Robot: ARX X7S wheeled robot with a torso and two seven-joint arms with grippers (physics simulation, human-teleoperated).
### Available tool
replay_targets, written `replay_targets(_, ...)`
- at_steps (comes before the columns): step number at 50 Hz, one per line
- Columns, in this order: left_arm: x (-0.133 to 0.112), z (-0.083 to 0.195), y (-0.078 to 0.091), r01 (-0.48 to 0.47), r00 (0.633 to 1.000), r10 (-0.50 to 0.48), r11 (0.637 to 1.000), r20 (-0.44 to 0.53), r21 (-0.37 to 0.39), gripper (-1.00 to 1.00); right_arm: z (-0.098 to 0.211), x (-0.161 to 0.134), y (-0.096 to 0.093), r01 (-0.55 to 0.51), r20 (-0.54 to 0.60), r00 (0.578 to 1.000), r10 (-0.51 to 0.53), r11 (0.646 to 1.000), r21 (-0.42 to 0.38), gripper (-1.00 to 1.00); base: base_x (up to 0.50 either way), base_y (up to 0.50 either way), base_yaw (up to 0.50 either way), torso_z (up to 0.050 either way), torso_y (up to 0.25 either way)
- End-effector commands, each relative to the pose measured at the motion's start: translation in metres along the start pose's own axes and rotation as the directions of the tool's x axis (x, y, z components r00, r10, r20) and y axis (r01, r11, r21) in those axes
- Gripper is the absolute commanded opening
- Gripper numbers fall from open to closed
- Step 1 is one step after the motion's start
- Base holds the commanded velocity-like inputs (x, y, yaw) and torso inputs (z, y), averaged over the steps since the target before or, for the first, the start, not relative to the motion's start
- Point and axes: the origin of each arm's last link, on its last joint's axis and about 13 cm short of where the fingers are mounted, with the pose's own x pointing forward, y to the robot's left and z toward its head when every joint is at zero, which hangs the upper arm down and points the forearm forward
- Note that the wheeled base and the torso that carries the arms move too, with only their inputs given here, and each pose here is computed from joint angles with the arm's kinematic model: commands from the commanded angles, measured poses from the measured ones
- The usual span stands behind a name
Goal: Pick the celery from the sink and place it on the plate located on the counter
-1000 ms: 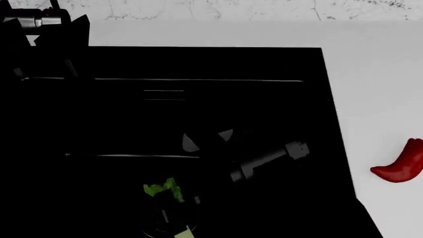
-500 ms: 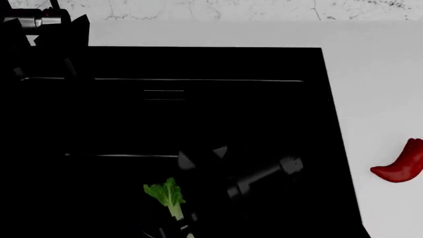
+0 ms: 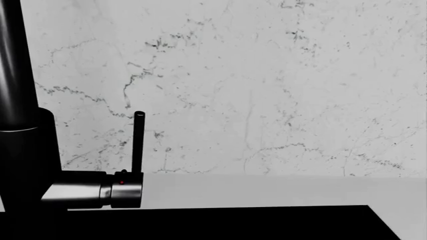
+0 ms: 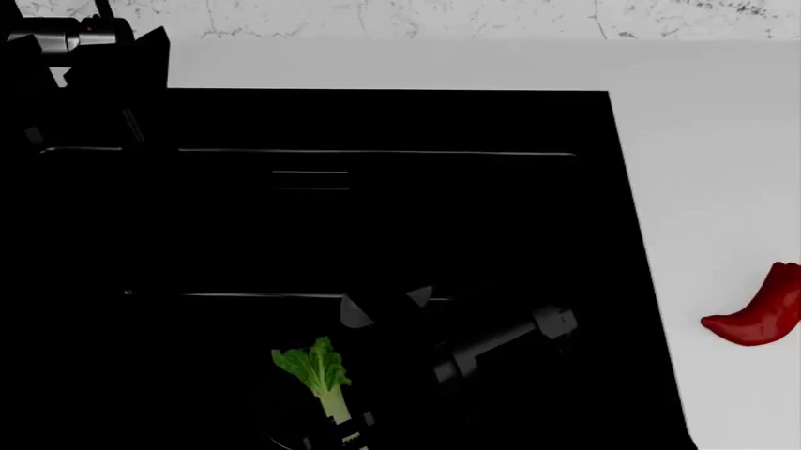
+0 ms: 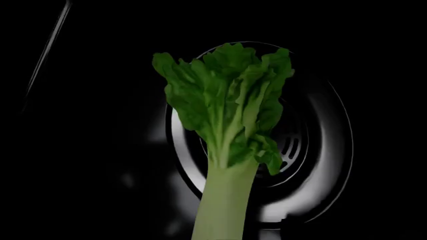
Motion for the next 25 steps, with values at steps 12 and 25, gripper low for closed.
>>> replay_targets(12,0.002,-0.003,0.001,0.006,1.000,-0.006,1.000,0.003,0.011,1.00,-0.011,0.011,0.003,-0.044,-0.042,0.998,0.046,0.998,0.036,-1.00,0.00,0.00,0.00,0.000,0.000)
replay_targets(25,0.001,-0.003,-0.002,0.001,1.000,-0.001,1.000,0.001,0.024,1.00,0.016,-0.005,0.012,-0.001,0.051,0.999,0.003,0.999,-0.035,-1.00,0.00,0.00,0.00,0.000,-0.001)
